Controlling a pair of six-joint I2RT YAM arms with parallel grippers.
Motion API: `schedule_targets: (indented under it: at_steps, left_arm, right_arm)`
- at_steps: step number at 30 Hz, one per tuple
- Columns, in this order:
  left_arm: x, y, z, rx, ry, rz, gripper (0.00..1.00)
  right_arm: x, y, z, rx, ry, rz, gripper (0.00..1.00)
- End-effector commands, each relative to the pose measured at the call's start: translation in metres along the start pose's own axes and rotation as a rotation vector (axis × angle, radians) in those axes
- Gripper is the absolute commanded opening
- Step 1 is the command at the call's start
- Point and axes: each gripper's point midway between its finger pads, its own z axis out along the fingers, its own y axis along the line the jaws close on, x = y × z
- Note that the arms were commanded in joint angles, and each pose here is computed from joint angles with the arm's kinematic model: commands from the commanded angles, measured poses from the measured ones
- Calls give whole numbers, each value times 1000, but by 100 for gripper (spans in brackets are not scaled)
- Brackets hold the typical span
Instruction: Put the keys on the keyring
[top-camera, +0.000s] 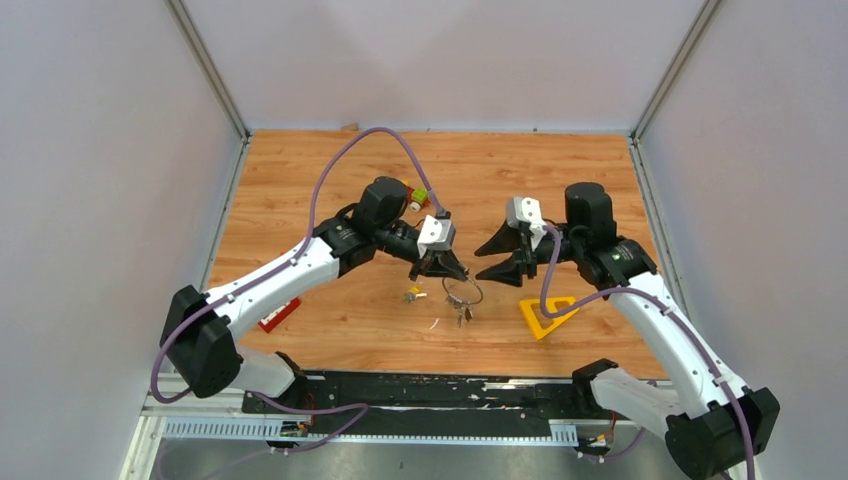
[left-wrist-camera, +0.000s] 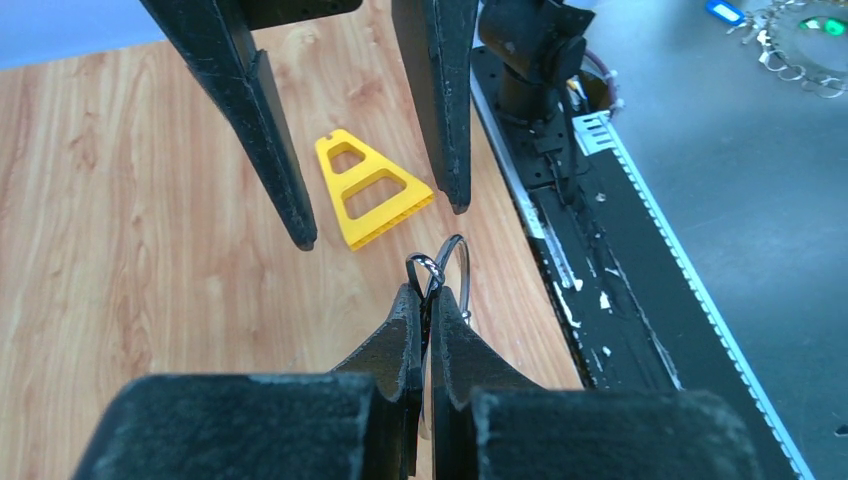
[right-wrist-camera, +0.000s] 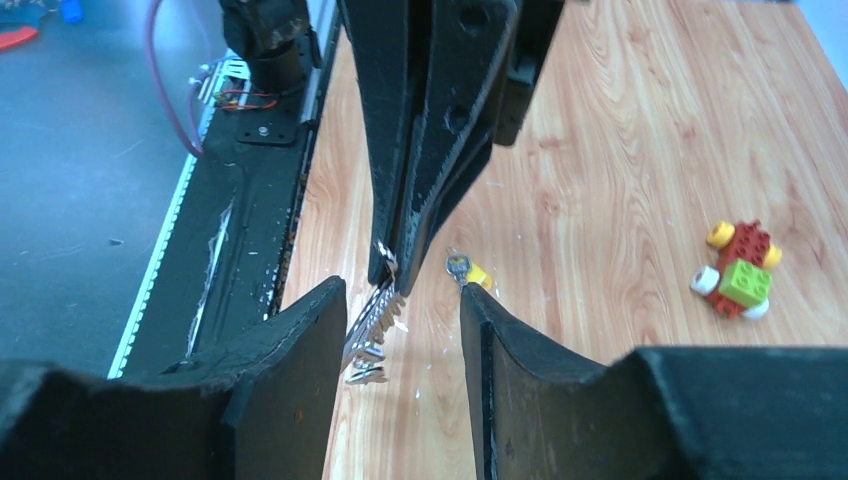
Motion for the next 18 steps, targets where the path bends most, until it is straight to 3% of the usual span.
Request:
schedule_targets:
  at_steps: [1,18]
  left_arm:
    - [-17,-18,-1,68,-43,63,0]
    - [-16,-31,-2,116,-63,93,0]
  right_arm:
    - [-27,16,6,-113,-63,-116,45]
    - [-9,28,20,-170,-25,-135,30]
